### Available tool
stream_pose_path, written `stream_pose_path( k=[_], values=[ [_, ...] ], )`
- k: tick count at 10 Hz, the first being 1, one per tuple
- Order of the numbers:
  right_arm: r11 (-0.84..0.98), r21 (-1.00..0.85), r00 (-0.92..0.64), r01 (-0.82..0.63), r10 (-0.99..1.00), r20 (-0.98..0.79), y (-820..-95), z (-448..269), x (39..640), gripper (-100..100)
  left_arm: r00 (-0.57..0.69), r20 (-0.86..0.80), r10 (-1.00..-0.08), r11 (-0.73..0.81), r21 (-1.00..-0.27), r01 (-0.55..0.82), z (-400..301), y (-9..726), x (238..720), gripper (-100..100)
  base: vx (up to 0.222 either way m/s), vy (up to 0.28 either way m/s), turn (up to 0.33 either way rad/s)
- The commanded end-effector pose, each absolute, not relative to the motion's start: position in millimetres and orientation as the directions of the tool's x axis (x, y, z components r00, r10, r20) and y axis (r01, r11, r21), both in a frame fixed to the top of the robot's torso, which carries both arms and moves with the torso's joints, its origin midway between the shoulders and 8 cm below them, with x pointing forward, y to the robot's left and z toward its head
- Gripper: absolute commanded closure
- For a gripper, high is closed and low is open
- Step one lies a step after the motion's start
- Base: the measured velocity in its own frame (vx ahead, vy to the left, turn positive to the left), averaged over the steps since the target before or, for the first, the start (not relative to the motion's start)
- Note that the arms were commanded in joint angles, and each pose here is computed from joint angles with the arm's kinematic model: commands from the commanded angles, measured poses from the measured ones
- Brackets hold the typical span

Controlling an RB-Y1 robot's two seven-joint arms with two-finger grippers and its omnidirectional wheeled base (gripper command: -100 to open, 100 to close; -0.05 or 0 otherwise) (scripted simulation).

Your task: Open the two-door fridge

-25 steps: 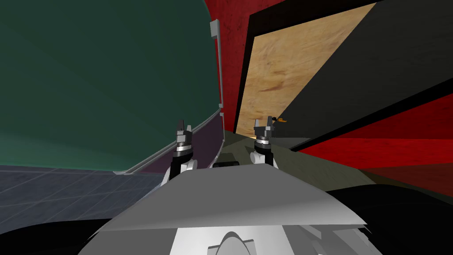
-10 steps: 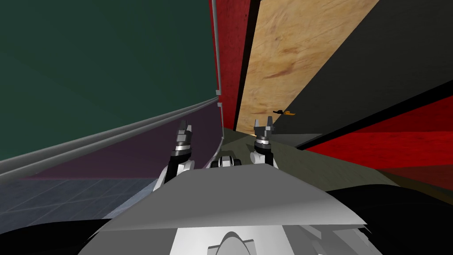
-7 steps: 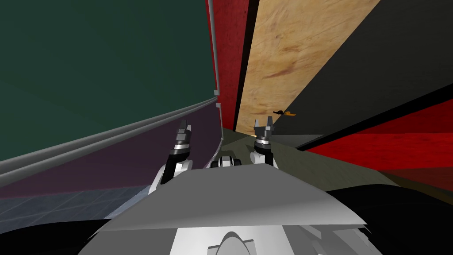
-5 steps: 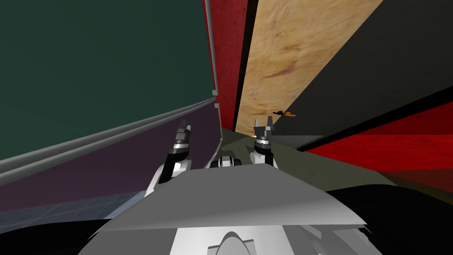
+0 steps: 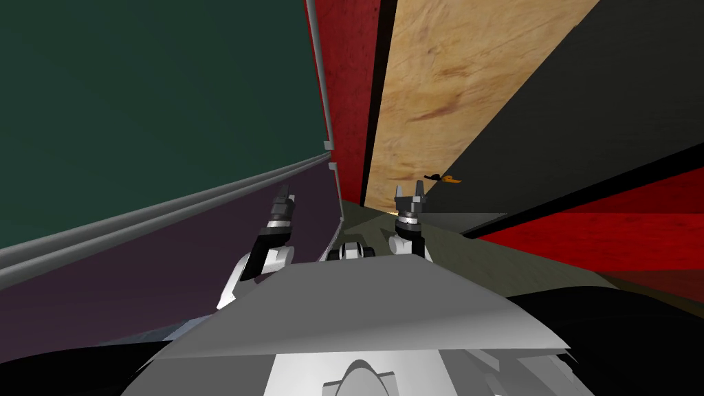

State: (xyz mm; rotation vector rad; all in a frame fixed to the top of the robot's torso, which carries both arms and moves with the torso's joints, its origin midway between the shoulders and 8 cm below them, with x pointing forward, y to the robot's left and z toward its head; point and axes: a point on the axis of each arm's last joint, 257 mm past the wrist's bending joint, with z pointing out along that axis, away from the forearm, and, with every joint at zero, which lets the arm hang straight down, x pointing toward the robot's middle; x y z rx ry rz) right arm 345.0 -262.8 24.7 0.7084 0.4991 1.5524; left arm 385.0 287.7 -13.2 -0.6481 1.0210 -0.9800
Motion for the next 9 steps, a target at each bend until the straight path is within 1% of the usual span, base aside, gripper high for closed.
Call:
stream_pose_path(
  k=[1, 9],
  values=[
    [-0.111, 0.685, -0.014, -0.720, 0.989, 0.145, -263, 25, 345, 0, 0.188, -0.404, -0.895, 0.445, -0.839, 0.313, -19, 298, 389, -100, 0.090, -0.077, -0.001],
    [-0.111, 0.685, -0.014, -0.720, 0.989, 0.145, -263, 25, 345, 0, 0.192, -0.430, -0.882, 0.460, -0.874, 0.157, -42, 329, 402, -100, 0.086, -0.065, -0.004]
  ],
)
